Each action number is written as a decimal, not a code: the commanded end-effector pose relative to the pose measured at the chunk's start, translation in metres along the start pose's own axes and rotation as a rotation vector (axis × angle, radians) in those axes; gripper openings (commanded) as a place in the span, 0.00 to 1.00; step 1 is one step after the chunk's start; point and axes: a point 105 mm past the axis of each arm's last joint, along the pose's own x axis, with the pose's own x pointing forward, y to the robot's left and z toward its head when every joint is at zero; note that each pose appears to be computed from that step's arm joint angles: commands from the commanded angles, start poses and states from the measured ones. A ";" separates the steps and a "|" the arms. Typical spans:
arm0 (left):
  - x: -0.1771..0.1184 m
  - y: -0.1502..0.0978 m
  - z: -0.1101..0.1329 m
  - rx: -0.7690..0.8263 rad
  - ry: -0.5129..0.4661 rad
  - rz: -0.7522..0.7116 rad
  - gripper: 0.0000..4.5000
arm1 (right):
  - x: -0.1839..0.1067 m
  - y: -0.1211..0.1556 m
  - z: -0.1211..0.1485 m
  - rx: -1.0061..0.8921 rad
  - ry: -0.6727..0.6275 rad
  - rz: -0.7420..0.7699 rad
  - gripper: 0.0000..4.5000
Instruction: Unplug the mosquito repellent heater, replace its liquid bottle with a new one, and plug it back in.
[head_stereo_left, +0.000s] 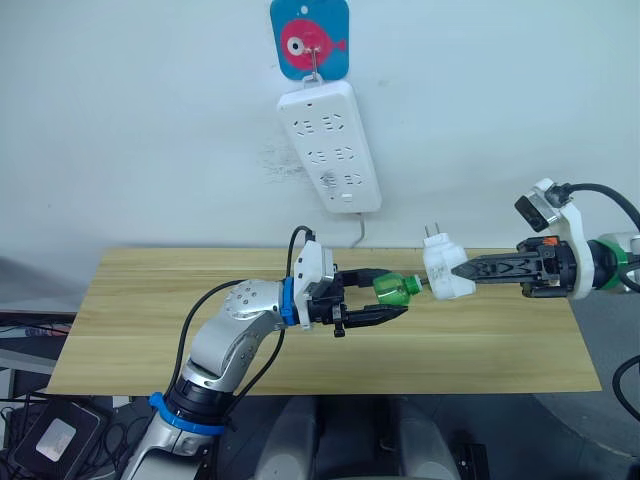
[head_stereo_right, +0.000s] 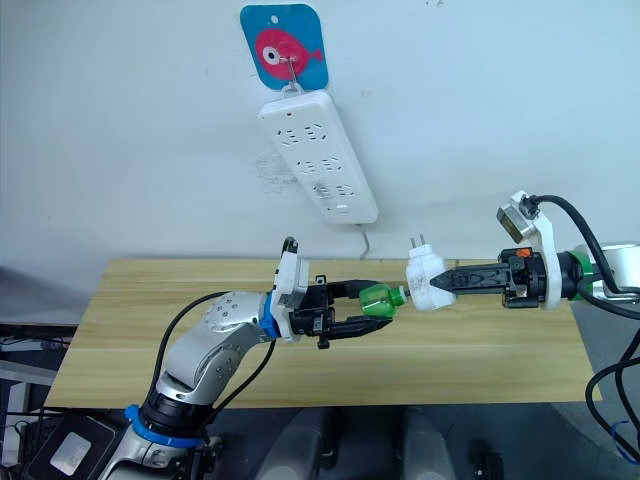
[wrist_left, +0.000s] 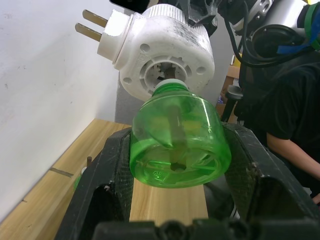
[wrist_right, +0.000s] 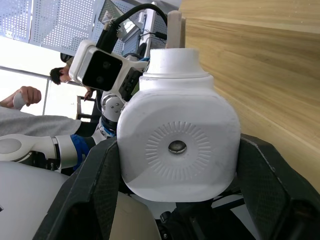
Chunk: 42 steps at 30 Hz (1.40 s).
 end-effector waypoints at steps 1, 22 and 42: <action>0.006 -0.006 0.015 0.052 -0.041 -0.035 0.50 | -0.004 0.007 0.001 -0.017 -0.001 0.016 0.66; 0.008 -0.004 0.022 0.069 -0.053 -0.046 0.50 | -0.007 0.008 -0.002 -0.009 0.007 0.006 0.66; 0.017 -0.010 0.018 0.065 -0.048 -0.083 0.50 | 0.014 0.025 -0.002 -0.074 0.039 0.085 0.66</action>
